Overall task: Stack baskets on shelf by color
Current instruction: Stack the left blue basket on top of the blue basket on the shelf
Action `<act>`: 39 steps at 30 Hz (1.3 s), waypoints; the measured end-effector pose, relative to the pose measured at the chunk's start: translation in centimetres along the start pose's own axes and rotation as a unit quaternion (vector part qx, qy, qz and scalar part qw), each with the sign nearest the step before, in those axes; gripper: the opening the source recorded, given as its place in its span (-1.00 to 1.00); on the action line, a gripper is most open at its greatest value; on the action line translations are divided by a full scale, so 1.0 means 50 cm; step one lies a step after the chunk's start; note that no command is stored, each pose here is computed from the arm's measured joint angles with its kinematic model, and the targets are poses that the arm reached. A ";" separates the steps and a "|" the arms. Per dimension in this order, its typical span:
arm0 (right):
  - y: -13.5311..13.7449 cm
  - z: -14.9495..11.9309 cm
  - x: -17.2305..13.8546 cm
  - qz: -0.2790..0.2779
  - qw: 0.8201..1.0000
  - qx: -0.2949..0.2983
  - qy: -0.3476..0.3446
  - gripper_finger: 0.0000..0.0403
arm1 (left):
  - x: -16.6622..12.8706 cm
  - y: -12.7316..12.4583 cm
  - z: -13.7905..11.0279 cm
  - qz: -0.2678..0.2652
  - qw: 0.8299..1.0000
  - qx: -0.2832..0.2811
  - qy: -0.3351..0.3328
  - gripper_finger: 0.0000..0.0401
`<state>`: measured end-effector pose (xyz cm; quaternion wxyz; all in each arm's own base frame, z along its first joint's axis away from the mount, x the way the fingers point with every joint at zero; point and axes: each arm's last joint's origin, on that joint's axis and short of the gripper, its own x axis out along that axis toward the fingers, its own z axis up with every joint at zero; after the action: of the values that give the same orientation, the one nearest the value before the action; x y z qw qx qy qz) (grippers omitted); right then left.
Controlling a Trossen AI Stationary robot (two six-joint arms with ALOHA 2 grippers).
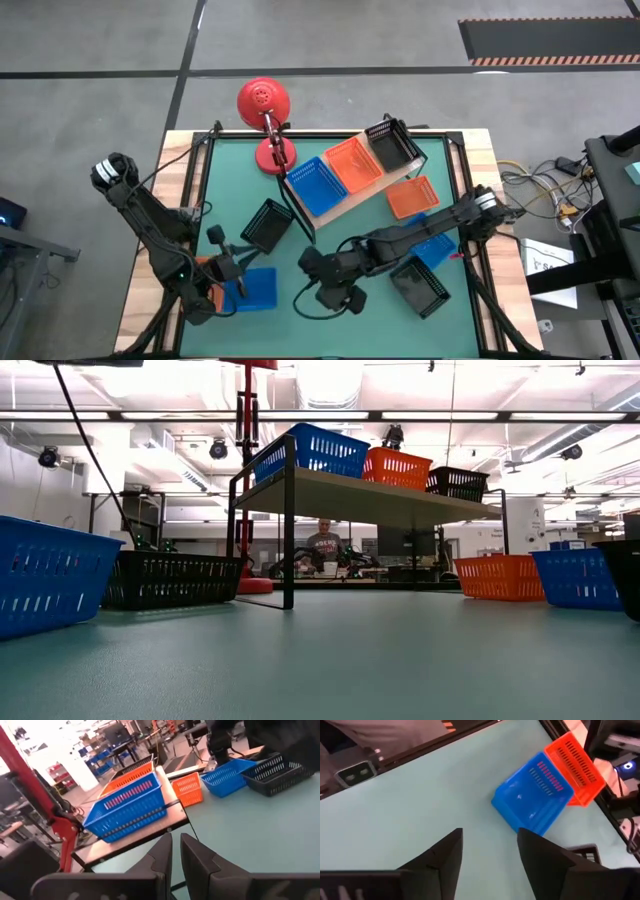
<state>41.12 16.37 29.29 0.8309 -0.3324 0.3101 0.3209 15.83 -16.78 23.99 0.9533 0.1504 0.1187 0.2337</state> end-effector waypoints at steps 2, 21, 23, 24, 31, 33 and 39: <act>-0.003 0.001 0.022 0.003 1.000 -0.005 0.004 -0.07 | 0.000 0.002 -0.005 0.005 1.000 -0.002 -0.004 -0.89; -0.057 0.008 0.202 -0.008 0.998 -0.066 0.010 -0.11 | 0.000 0.004 -0.005 0.009 1.000 0.029 -0.006 -0.89; -0.061 0.001 0.217 -0.009 0.997 -0.070 0.012 -0.11 | 0.000 0.005 -0.005 0.010 0.999 0.037 -0.006 -0.89; -0.064 -0.003 0.225 -0.008 0.997 -0.070 0.014 -0.11 | 0.000 0.006 -0.004 0.009 0.999 0.038 -0.006 -0.89; -0.073 -0.028 0.269 -0.011 0.997 -0.071 0.019 -0.11 | -0.001 0.009 -0.002 0.009 0.999 0.044 -0.007 -0.89; -0.075 -0.031 0.275 -0.016 0.997 -0.079 0.018 -0.11 | -0.001 0.010 -0.001 0.009 0.999 0.045 -0.007 -0.89; -0.090 -0.040 0.277 -0.030 0.996 -0.083 0.012 -0.11 | -0.001 0.011 0.000 0.009 0.999 0.043 -0.007 -0.89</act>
<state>52.17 16.80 19.63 0.8060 -0.4134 0.2824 0.3159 15.54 -16.35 24.18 0.9446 0.1935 0.1203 0.2362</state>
